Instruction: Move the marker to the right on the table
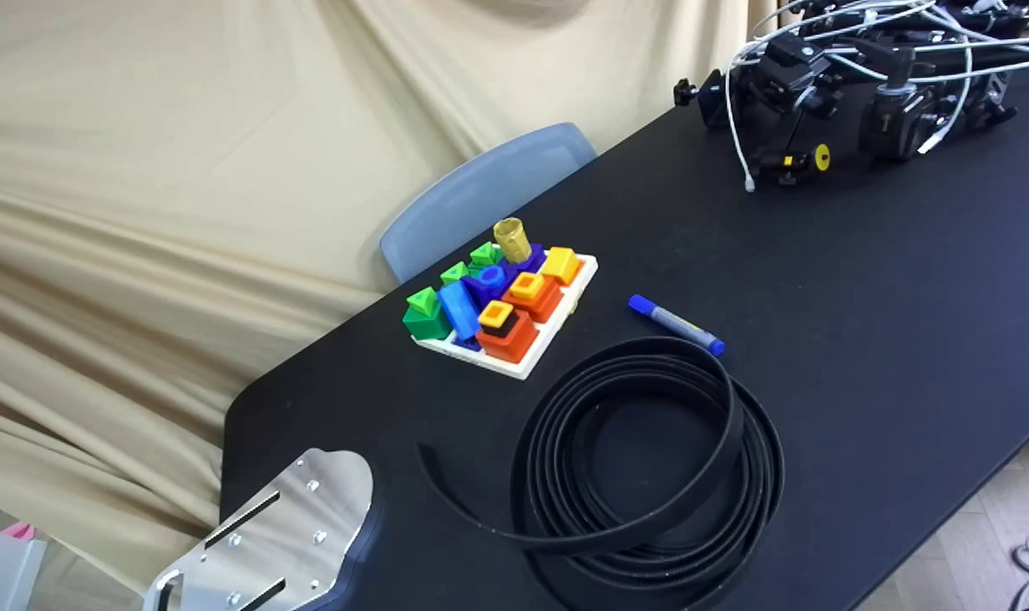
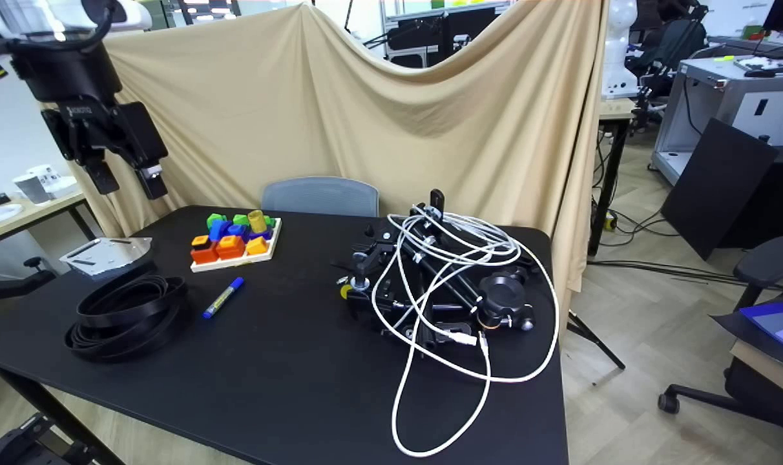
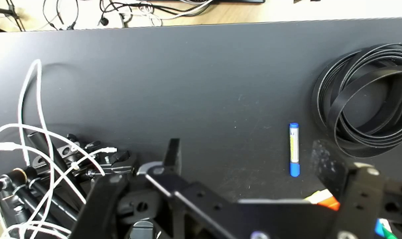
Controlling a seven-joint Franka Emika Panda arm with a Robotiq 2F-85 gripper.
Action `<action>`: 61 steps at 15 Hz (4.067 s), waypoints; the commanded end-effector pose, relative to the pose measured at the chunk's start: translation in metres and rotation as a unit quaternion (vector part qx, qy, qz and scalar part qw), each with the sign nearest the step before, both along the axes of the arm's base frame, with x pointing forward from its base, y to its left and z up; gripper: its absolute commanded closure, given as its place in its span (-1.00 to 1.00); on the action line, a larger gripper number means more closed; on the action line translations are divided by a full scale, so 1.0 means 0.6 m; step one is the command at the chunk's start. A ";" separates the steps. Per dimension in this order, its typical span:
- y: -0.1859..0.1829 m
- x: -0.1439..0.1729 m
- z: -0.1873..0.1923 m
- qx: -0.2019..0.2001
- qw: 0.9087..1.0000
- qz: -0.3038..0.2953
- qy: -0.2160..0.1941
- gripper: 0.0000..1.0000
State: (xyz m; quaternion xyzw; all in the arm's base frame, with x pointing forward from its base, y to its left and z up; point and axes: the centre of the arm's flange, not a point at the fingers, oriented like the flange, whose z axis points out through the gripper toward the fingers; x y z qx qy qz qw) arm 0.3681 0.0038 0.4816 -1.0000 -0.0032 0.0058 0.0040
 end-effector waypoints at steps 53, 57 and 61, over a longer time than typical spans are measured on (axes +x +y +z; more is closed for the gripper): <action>0.339 0.298 -0.559 0.002 0.993 0.112 -0.038 -0.24; 0.340 0.294 -0.555 0.003 0.994 0.105 -0.040 0.35; 0.333 0.290 -0.551 0.005 0.994 0.099 -0.038 0.87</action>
